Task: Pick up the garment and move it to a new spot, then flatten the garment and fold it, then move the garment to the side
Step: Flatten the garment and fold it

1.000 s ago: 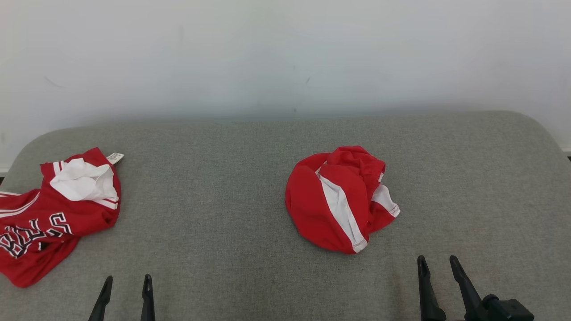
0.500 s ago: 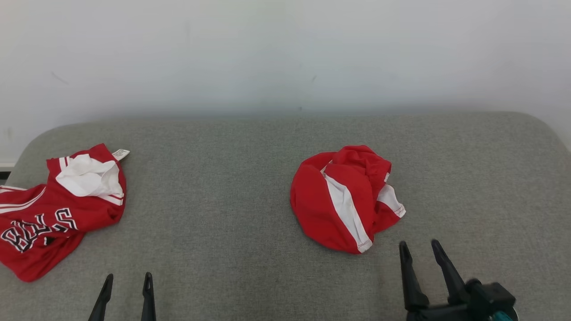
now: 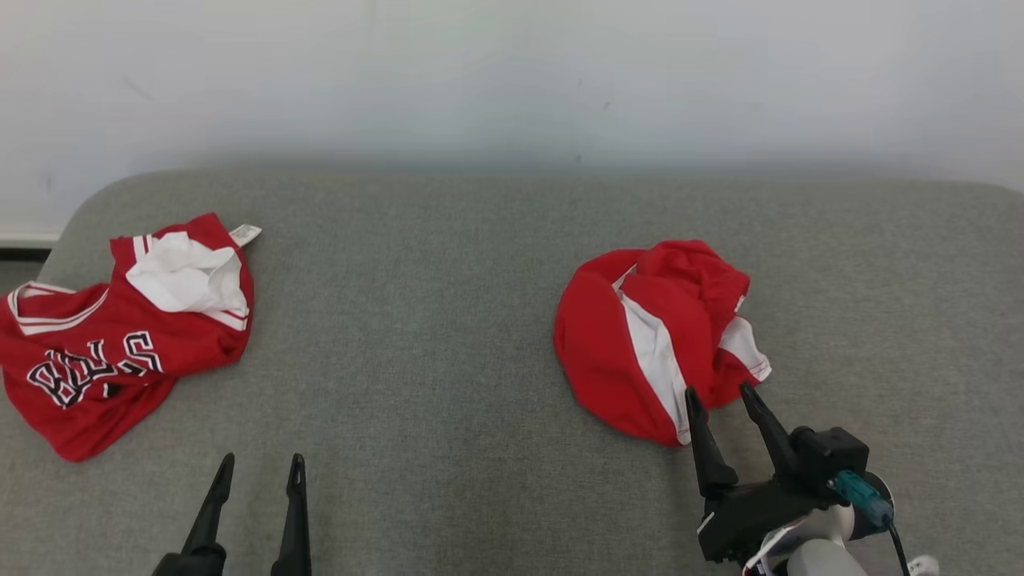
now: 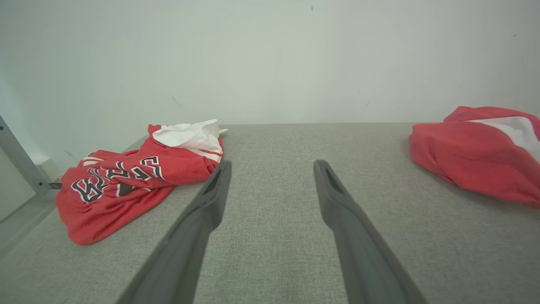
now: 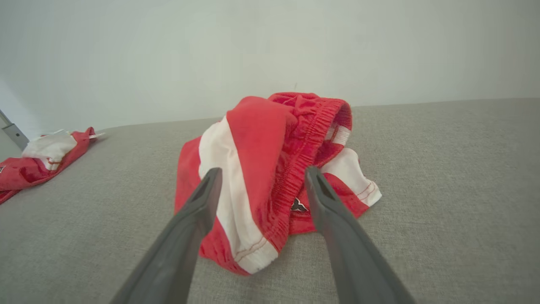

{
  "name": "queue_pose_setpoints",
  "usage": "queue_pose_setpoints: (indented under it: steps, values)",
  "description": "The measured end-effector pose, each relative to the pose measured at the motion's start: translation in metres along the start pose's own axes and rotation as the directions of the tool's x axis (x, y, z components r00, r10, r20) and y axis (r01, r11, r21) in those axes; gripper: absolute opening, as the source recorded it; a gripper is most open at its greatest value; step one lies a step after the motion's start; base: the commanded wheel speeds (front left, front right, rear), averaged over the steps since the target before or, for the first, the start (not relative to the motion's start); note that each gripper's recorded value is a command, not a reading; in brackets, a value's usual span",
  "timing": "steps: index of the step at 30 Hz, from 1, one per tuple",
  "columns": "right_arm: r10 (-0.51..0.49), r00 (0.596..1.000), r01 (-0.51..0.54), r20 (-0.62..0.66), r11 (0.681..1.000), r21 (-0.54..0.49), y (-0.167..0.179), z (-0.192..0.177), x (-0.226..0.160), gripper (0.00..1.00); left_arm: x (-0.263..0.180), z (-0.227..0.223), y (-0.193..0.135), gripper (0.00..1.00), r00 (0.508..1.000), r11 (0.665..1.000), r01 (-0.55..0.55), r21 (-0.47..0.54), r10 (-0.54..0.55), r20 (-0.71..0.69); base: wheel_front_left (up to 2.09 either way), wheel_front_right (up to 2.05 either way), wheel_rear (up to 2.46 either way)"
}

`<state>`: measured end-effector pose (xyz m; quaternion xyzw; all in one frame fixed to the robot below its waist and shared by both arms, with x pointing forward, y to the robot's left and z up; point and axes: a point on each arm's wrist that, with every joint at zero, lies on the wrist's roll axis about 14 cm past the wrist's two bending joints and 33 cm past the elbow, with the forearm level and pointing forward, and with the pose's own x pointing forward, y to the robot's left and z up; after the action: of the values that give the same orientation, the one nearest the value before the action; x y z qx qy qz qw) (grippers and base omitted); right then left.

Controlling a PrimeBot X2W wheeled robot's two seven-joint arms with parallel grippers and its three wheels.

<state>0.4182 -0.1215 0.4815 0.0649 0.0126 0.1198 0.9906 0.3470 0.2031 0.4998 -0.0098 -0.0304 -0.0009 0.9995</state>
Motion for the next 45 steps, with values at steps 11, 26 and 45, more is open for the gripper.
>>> queue_pose_setpoints:
  steps: [11, 26, 45]
  values:
    - [0.024, 0.98, -0.013, -0.198, 0.998, 0.057, 0.009, -0.063, 0.018, 1.0, 0.003, -0.011, 0.011, 1.0, 0.999, 0.999, -0.036, 0.0, 0.036, -0.035, 0.0, 0.0, 0.0]
    - [-0.03, 0.99, 0.033, -0.141, 0.999, 0.014, -0.02, -0.044, -0.007, 0.0, 0.007, -0.008, 0.003, 1.0, 1.0, 1.0, -0.016, -0.014, 0.016, -0.023, 0.0, 0.0, 0.0]
    - [-0.151, 0.983, 0.149, -0.101, 0.988, -0.023, -0.053, -0.035, -0.092, 1.0, 0.023, -0.009, -0.032, 1.0, 0.996, 0.995, 0.084, -0.056, -0.085, -0.017, 0.0, 0.0, 0.0]
